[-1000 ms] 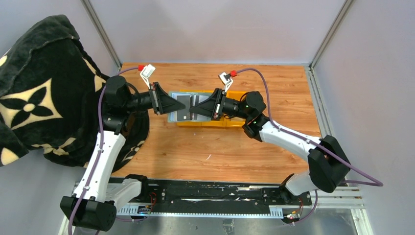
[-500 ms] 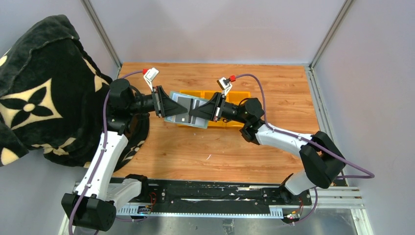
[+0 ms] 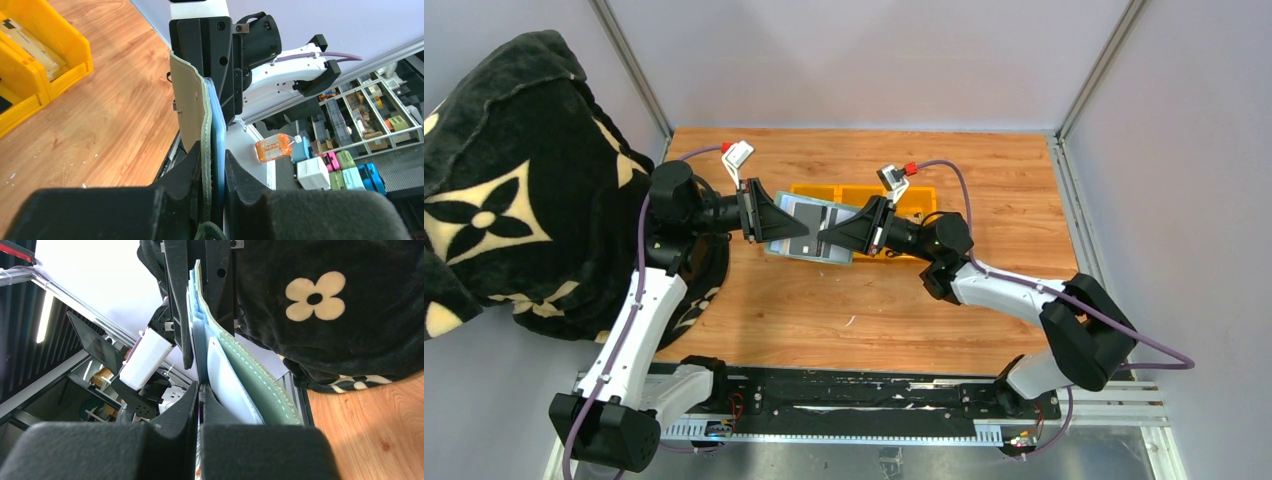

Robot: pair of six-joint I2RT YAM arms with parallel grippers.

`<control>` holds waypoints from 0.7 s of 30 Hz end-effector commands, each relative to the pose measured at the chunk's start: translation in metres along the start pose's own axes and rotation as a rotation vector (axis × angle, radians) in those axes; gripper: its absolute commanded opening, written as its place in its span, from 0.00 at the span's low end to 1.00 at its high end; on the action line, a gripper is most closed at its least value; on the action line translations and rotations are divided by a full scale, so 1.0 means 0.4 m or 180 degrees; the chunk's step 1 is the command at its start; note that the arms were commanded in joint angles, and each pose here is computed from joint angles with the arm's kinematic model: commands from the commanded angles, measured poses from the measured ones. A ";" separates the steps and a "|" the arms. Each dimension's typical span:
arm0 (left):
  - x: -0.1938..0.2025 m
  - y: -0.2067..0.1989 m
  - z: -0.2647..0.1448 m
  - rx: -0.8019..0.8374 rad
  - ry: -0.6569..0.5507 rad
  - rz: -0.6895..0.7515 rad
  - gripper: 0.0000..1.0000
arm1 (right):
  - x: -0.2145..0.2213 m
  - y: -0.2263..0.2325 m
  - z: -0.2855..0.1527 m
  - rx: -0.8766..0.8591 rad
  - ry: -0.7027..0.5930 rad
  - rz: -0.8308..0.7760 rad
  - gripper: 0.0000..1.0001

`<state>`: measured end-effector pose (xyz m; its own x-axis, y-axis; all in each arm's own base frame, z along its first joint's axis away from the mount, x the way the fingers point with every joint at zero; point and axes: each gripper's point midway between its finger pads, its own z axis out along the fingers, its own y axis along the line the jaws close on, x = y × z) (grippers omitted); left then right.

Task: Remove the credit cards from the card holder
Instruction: Remove the credit card from the card holder.

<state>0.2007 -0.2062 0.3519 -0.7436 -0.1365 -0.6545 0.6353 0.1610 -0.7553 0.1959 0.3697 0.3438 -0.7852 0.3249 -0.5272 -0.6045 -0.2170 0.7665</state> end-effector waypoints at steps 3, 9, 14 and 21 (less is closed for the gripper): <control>0.002 -0.051 -0.008 0.0164 0.0102 0.0159 0.16 | -0.012 0.021 -0.016 -0.0056 -0.0068 -0.0078 0.00; 0.001 -0.036 -0.006 0.0087 0.0076 0.0117 0.15 | -0.024 0.045 0.008 -0.0167 0.0005 -0.0073 0.28; -0.001 -0.039 -0.008 0.0070 0.0070 0.0155 0.14 | -0.034 0.041 0.024 -0.0159 0.0015 -0.0088 0.32; 0.002 -0.045 -0.009 0.0095 0.0094 0.0159 0.15 | -0.034 0.037 0.024 -0.0171 -0.0002 -0.0064 0.04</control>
<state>0.1992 -0.2052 0.3537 -0.7342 -0.1263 -0.6671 0.6463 0.1711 -0.7436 0.1963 0.3724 0.3535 -0.7915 0.3102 -0.5266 -0.6010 -0.2387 0.7628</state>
